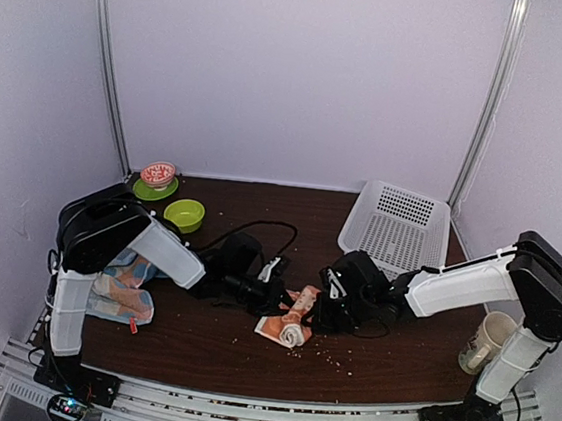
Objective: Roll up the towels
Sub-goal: Roll the towel at the center of the board.
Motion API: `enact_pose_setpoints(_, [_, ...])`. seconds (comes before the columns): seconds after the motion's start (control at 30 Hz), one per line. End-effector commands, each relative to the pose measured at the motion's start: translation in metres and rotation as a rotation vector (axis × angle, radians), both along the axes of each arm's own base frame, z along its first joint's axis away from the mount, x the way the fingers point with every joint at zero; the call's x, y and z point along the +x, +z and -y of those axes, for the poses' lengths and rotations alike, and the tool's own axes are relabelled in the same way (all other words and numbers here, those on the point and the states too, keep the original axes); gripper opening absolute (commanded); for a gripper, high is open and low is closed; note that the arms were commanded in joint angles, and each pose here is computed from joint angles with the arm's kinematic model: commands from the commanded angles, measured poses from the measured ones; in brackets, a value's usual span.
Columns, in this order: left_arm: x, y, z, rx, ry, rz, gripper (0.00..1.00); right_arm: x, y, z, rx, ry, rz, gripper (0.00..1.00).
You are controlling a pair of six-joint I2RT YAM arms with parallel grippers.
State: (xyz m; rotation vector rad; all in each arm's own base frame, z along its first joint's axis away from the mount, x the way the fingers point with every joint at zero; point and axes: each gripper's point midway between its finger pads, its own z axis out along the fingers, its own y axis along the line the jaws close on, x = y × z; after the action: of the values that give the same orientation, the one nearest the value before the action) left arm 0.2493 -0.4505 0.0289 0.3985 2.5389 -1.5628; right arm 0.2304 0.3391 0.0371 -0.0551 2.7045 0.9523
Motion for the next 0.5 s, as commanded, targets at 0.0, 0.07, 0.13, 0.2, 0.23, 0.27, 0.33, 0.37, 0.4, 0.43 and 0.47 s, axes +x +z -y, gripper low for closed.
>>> enact_pose_setpoints(0.0, [-0.01, 0.016, -0.014, 0.025, -0.019, 0.049, 0.02, -0.002, -0.013, 0.023, -0.222, 0.066, 0.021, 0.0])
enact_pose_setpoints(0.07, [-0.013, 0.021, -0.022, 0.031, -0.016, 0.062, 0.04, -0.005, -0.014, 0.037, -0.333, 0.111, 0.024, 0.0])
enact_pose_setpoints(0.13, [-0.016, 0.026, -0.029, 0.04, -0.017, 0.079, 0.05, -0.005, -0.011, 0.047, -0.412, 0.158, 0.035, 0.0])
enact_pose_setpoints(0.2, [-0.018, 0.03, -0.034, 0.053, -0.015, 0.1, 0.06, -0.005, -0.009, 0.057, -0.493, 0.206, 0.04, 0.0])
enact_pose_setpoints(0.23, [-0.017, 0.029, -0.036, 0.062, -0.013, 0.107, 0.06, -0.007, -0.009, 0.061, -0.525, 0.236, 0.035, 0.0])
enact_pose_setpoints(0.27, [-0.017, 0.027, -0.037, 0.073, -0.014, 0.109, 0.06, -0.009, -0.008, 0.063, -0.551, 0.268, 0.026, 0.0])
enact_pose_setpoints(0.33, [-0.015, 0.022, -0.035, 0.085, -0.017, 0.113, 0.05, -0.012, -0.01, 0.071, -0.621, 0.321, 0.008, 0.0])
enact_pose_setpoints(0.37, [-0.012, 0.022, -0.032, 0.082, -0.019, 0.116, 0.05, -0.013, -0.01, 0.073, -0.651, 0.345, 0.003, 0.0])
enact_pose_setpoints(0.4, [-0.011, 0.021, -0.03, 0.08, -0.022, 0.114, 0.04, -0.014, -0.01, 0.076, -0.678, 0.366, -0.004, 0.0])
enact_pose_setpoints(0.43, [-0.01, 0.022, -0.028, 0.074, -0.022, 0.115, 0.04, -0.013, -0.009, 0.077, -0.696, 0.379, -0.005, 0.0])
enact_pose_setpoints(0.47, [-0.008, 0.024, -0.026, 0.064, -0.017, 0.119, 0.03, -0.013, -0.009, 0.078, -0.716, 0.39, -0.007, 0.0])
